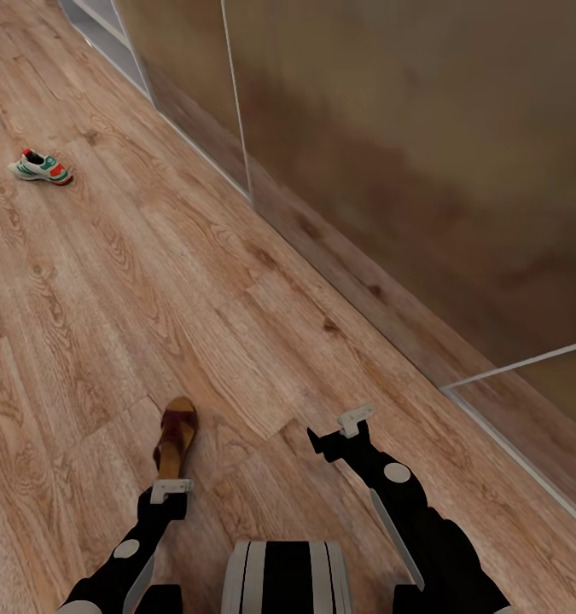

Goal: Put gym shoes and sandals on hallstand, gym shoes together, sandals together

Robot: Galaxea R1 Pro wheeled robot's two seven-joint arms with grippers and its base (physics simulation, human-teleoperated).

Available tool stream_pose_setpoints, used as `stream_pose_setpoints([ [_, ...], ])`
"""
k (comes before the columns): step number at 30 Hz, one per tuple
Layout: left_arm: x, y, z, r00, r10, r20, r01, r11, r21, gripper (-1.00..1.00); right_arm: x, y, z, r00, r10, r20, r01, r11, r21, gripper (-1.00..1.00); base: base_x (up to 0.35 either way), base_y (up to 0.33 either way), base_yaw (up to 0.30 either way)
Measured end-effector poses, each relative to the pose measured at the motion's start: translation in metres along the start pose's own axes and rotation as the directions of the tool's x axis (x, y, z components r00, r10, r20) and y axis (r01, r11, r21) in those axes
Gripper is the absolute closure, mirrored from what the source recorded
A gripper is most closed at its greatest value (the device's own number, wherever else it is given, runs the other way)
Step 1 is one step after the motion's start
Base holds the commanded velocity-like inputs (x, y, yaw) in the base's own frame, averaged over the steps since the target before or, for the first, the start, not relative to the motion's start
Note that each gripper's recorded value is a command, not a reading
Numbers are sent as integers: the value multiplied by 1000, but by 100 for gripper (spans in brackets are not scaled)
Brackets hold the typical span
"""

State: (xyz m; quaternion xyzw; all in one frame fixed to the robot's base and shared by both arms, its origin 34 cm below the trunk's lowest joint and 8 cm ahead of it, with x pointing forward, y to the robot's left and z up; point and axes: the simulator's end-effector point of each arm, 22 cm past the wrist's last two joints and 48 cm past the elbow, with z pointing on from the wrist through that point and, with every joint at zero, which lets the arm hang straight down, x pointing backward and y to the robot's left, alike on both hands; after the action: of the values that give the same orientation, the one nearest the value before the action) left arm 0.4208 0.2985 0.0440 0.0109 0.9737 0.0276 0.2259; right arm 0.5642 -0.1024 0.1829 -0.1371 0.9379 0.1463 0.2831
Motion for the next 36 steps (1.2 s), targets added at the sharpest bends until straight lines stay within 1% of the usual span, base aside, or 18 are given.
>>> stream_pose_setpoints([
  [16,-1,3,0,1000,2,2,-2,1000,-3,100,1,0,0,1000,0,-1,0,1000,0,-100,0,0,0],
  [36,-44,9,-13,997,2,77,-1,1000,-11,100,-41,0,-22,997,-35,72,34,999,14,-100,0,0,0],
])
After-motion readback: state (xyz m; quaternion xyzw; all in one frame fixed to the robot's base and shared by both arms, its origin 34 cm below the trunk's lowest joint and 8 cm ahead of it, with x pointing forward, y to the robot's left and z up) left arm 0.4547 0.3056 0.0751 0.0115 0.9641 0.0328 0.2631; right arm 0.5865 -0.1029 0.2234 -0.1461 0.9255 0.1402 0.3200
